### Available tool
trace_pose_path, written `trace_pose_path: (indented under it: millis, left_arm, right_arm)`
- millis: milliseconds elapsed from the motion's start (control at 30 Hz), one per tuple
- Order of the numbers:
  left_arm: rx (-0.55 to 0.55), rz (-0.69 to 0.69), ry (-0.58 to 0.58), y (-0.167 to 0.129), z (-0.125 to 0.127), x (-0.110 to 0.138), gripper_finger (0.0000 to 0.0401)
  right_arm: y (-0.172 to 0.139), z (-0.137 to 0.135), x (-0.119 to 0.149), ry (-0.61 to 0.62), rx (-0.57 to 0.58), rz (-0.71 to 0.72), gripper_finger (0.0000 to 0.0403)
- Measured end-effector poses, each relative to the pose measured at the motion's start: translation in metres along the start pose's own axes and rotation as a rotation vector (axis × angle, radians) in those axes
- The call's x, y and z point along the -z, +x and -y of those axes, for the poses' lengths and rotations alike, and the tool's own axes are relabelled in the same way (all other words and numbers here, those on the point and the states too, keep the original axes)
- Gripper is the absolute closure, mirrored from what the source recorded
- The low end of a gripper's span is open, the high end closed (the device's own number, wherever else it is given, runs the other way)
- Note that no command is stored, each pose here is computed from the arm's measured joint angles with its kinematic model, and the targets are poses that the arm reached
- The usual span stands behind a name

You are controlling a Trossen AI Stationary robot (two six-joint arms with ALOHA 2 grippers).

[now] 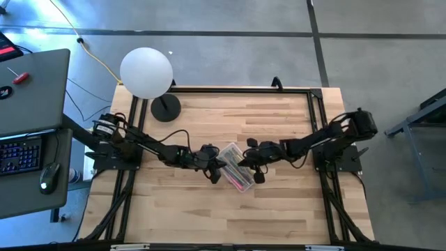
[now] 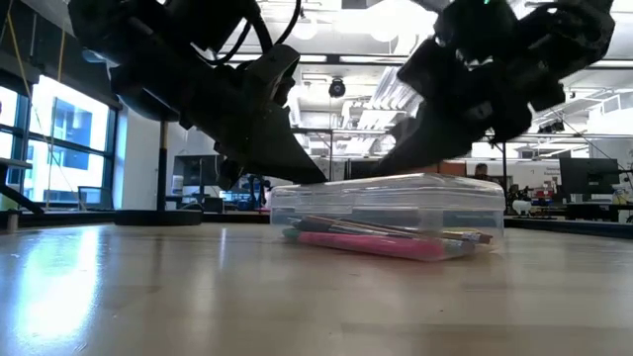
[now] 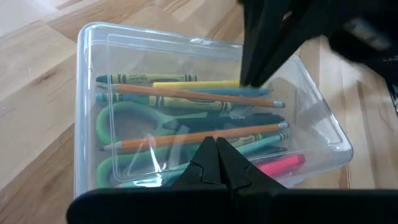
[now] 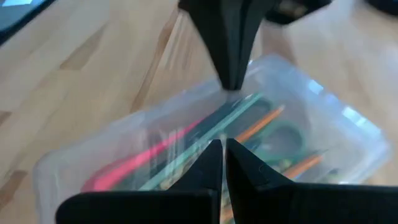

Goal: Pick & place school supplies into a supply box
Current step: Close the transparent supply box

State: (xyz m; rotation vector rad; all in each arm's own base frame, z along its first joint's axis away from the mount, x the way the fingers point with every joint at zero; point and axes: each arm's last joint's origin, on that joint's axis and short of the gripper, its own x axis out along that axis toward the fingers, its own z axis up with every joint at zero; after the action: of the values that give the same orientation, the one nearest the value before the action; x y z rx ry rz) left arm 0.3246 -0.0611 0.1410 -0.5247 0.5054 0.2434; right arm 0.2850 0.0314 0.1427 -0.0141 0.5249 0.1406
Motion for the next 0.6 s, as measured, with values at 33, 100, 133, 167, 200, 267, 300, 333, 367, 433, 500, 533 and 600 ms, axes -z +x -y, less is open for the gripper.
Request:
trace_pose_path:
  millis: [33,100,133,167,200,267,300,333,367,433,500,533,600]
  left_arm:
    - [-0.001,-0.002,0.0,0.0,0.0,0.0,0.0391]
    - [-0.006,-0.008,0.002,0.0,0.0,0.001,0.0391]
    - [-0.006,-0.009,-0.001,0.0,0.0,0.001,0.0391]
    - [-0.006,-0.009,-0.003,0.0,0.0,0.001,0.0391]
    - [-0.007,-0.01,-0.004,0.0,-0.001,0.001,0.0391]
    - [-0.007,-0.01,0.0,0.0,-0.001,0.001,0.0391]
    - [-0.006,-0.009,0.006,0.0,0.0,0.001,0.0391]
    - [-0.005,-0.006,0.016,0.0,0.0,0.0,0.0391]
    - [-0.001,0.0,0.02,-0.002,0.001,-0.001,0.0391]
    - [0.007,0.007,0.033,-0.008,0.004,-0.004,0.0391]
    - [0.007,0.041,0.059,-0.018,0.01,-0.009,0.0391]
    - [0.002,0.055,0.07,-0.024,0.013,-0.012,0.0391]
    - [-0.019,0.056,0.083,-0.037,0.019,-0.014,0.0391]
  right_arm:
    - [0.004,-0.001,0.003,0.006,-0.003,-0.005,0.0403]
    - [0.01,-0.002,0.008,0.011,-0.008,-0.002,0.0403]
    - [0.013,-0.002,0.009,0.011,-0.013,0.004,0.0403]
    - [0.016,-0.002,0.011,0.011,-0.02,0.009,0.0403]
    - [0.019,-0.002,0.012,0.014,-0.027,0.011,0.0403]
    - [0.021,-0.002,0.016,0.015,-0.025,-0.003,0.0403]
    - [0.022,0.0,0.018,0.019,-0.022,-0.018,0.0403]
    - [0.022,0.001,0.019,0.025,-0.019,-0.031,0.0403]
    - [0.022,0.002,0.02,0.035,-0.016,-0.046,0.0403]
    - [0.022,0.004,0.021,0.051,-0.014,-0.06,0.0403]
    - [0.022,0.004,0.022,0.052,-0.024,-0.06,0.0403]
    - [0.022,0.004,0.022,0.052,-0.027,-0.059,0.0403]
    - [0.022,0.004,0.021,0.052,-0.029,-0.057,0.0403]
